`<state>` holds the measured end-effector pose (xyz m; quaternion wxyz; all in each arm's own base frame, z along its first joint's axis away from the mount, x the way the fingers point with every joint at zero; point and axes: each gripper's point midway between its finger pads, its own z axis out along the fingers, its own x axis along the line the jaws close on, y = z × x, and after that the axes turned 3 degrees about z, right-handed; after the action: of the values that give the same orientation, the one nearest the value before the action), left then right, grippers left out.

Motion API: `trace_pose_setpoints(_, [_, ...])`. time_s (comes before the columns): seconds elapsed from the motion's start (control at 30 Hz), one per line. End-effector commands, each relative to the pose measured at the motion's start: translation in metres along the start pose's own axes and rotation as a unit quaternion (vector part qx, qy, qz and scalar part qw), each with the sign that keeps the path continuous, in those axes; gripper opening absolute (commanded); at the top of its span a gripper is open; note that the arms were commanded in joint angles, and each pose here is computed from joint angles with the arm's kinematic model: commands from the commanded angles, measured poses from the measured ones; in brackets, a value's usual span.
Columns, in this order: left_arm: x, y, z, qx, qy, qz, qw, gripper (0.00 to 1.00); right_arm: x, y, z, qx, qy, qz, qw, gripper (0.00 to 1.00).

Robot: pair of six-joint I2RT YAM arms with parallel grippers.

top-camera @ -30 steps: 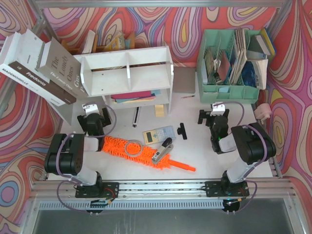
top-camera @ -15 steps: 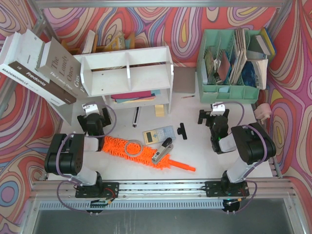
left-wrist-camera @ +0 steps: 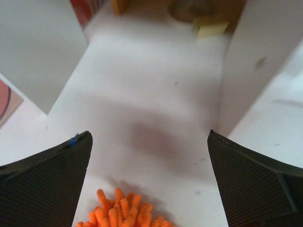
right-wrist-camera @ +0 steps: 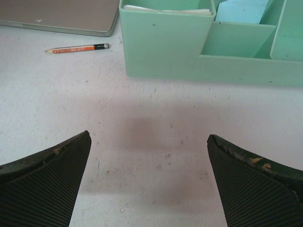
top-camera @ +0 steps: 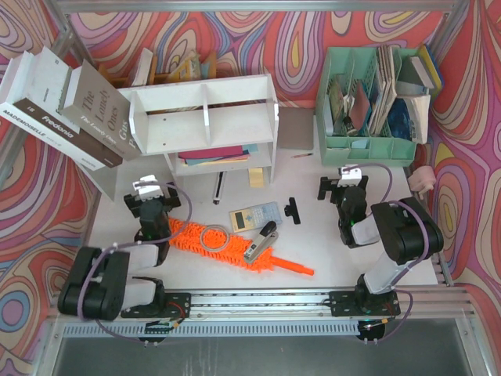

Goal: Dust the bookshelf with a duster

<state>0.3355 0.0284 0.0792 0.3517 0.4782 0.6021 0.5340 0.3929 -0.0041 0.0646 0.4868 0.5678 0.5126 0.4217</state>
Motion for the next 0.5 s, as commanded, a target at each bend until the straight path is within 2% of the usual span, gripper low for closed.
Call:
trace_pose_setpoints(0.0, [0.005, 0.040, -0.019, -0.053, 0.040, 0.016, 0.998, 0.98, -0.004, 0.014, -0.008, -0.029, -0.001, 0.003, 1.000, 0.99])
trace_pose_setpoints(0.1, [0.008, 0.057, -0.038, -0.083, 0.053, -0.001, 0.995, 0.98, -0.004, 0.021, -0.013, -0.026, -0.002, 0.002, 1.000, 0.99])
trace_pose_setpoints(0.27, [0.001, 0.072, -0.070, -0.089, 0.029, -0.028, 0.995, 0.98, 0.005, 0.057, -0.029, -0.050, 0.021, 0.013, 0.998, 0.99])
trace_pose_setpoints(0.4, [-0.007, 0.071, -0.094, -0.055, -0.026, -0.094, 0.994, 0.98, 0.018, 0.080, -0.051, -0.058, 0.059, 0.047, 0.995, 0.99])
trace_pose_setpoints(0.47, [-0.008, 0.069, -0.107, -0.030, -0.047, -0.129, 0.990, 0.98, 0.018, 0.095, -0.064, -0.069, 0.061, 0.091, 0.992, 0.99])
